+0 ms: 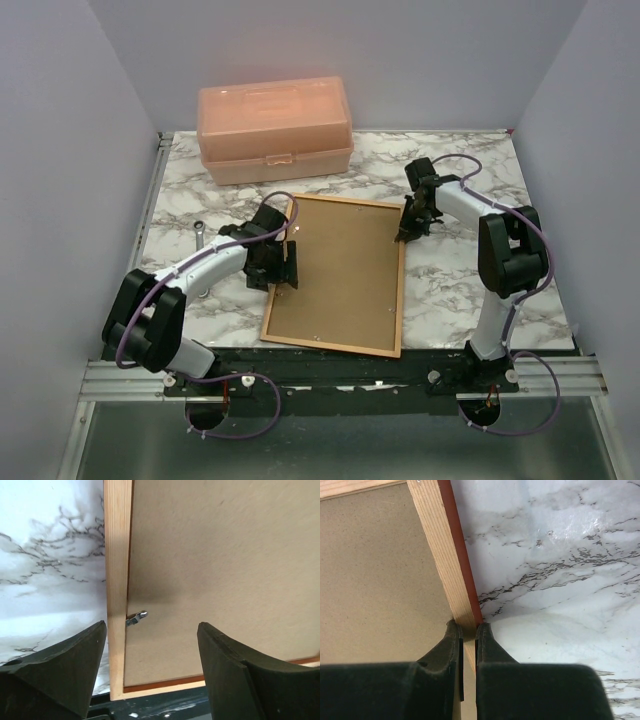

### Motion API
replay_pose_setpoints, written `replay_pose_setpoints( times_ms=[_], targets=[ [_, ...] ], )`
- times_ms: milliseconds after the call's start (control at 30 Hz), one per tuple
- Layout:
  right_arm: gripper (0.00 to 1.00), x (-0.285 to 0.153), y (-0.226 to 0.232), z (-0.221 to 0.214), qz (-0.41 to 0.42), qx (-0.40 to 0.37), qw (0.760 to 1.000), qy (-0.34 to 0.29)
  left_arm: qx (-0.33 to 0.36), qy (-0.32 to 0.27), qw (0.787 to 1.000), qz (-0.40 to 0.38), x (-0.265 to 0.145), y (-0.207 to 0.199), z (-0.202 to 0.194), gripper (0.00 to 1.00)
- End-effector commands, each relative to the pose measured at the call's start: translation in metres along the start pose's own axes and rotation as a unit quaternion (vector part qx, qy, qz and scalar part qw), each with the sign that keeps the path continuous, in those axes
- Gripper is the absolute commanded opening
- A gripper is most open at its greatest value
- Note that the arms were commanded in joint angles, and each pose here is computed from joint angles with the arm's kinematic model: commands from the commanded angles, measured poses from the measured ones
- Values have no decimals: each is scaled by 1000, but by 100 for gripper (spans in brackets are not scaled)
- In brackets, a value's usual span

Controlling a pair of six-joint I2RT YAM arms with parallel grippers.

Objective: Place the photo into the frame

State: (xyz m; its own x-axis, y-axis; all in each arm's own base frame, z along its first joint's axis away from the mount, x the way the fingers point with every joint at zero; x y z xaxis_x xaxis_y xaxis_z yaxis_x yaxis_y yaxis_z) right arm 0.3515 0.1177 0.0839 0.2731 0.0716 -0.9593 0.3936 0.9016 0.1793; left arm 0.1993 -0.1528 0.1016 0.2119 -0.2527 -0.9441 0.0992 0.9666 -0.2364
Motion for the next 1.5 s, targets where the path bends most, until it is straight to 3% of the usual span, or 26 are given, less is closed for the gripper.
replay_pose_setpoints(
  times_ms=[0,100,133,200,333,600,833,1167,1467],
  targets=[
    [1,-7,-6,9,-24,6,999,-26,-24,-36,999,-31,-16,4,30,79],
    [13,-16,0,12,-5,3,1000,-30,-56,-42,997,-45,-17,19,42,80],
    [31,-19,2,13,1,5,1000,-30,-63,-41,996,-53,-16,22,44,80],
    [51,-23,6,13,20,8,999,-32,-76,-34,995,-63,-11,30,48,80],
    [72,-29,7,0,52,20,998,-11,-79,-22,993,-83,0,34,49,78],
    [74,-21,13,-30,131,49,989,47,-89,8,984,-151,20,17,28,73],
    [74,-23,16,-24,128,40,990,47,-65,32,981,-178,24,-14,3,72],
    [74,-28,5,-30,106,32,993,47,-46,46,982,-177,16,-27,-33,70],
    [85,-32,-6,-31,82,27,996,28,-40,-2,991,-131,-2,-18,2,82]
  ],
)
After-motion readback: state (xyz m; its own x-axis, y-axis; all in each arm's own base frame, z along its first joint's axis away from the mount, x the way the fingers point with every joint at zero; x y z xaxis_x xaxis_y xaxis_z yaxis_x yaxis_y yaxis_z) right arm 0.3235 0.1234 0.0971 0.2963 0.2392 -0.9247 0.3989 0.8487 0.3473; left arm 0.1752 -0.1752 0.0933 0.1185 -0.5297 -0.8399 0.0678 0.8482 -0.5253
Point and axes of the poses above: each gripper's point midway between its finger pads, its own x axis out along the fingers, its own y axis along the line the jaws close on, z = x × y, the point moved 6 cm from there along -x, back along the fingers, and after that the axes turned 6 degrees about x, right-handed, at the moved point
